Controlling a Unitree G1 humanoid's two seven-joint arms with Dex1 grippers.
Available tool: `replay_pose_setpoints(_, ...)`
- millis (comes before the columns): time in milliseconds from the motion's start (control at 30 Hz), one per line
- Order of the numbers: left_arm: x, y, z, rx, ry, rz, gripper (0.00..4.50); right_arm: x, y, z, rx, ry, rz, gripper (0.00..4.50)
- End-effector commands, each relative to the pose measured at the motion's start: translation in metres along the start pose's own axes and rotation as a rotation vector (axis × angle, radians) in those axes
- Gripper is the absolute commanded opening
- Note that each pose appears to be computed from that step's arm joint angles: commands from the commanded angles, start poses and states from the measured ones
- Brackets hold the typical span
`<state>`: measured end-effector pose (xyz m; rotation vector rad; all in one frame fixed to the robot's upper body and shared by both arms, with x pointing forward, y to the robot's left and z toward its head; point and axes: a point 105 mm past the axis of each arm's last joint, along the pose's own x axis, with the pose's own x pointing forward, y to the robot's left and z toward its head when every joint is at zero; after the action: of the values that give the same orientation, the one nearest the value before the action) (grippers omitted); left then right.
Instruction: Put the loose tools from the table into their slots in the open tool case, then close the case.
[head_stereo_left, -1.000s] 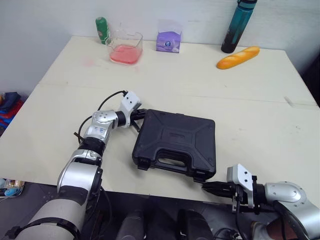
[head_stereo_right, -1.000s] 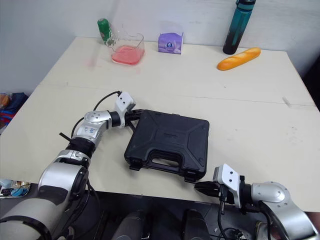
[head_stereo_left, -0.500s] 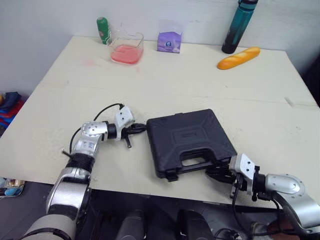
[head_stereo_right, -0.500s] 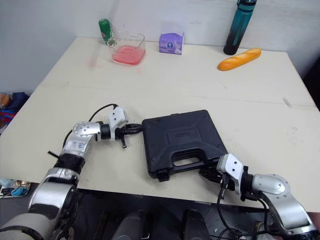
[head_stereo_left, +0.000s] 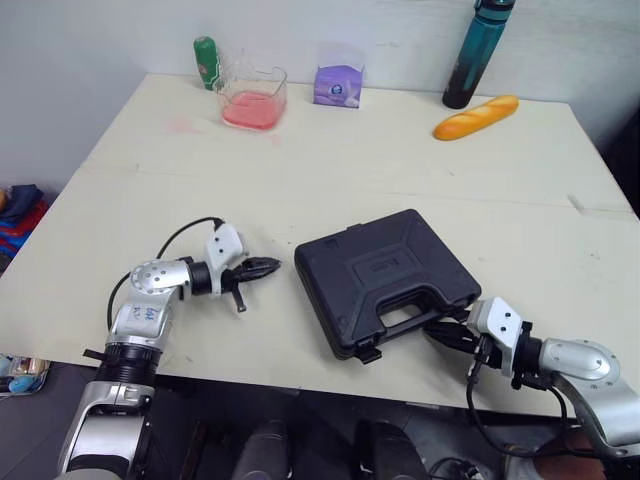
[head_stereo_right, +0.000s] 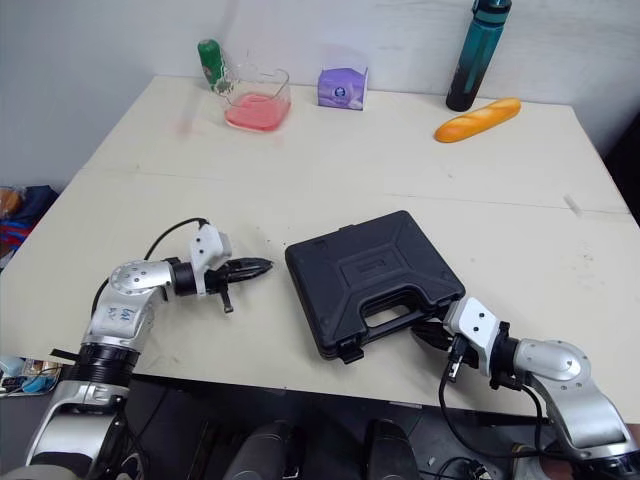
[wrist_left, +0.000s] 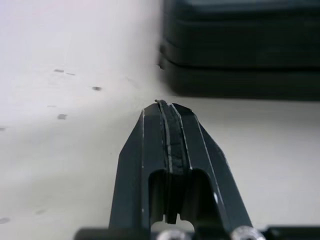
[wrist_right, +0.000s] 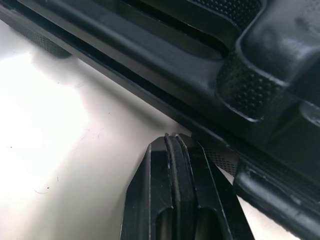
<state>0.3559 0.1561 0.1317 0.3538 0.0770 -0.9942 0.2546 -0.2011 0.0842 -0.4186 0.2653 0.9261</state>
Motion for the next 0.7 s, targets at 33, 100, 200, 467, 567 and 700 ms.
replay_pose_setpoints(33, 0.004, 0.013, 0.016, 0.006, -0.041, 0.06, 0.02, -0.019, -0.009, -0.012, 0.049, 0.083, -0.044, 0.0)
replay_pose_setpoints(100, 0.02, 0.018, 0.019, 0.002, -0.041, 0.07, 0.02, -0.026, -0.012, -0.014, 0.052, 0.101, -0.062, 0.0)
replay_pose_setpoints(200, 0.035, 0.023, 0.019, -0.008, -0.03, 0.085, 0.02, -0.031, -0.017, -0.018, 0.039, 0.13, -0.088, 0.0)
replay_pose_setpoints(467, 0.064, 0.017, 0.021, 0.013, -0.015, 0.016, 0.02, -0.037, -0.025, -0.018, 0.012, 0.15, -0.188, 0.0)
replay_pose_setpoints(567, 0.068, 0.011, 0.022, 0.02, -0.022, -0.021, 0.02, -0.032, -0.031, -0.012, -0.022, 0.112, -0.242, 0.0)
replay_pose_setpoints(700, 0.068, 0.003, 0.02, 0.028, -0.023, -0.063, 0.02, -0.02, -0.029, -0.003, -0.036, 0.059, -0.22, 0.0)
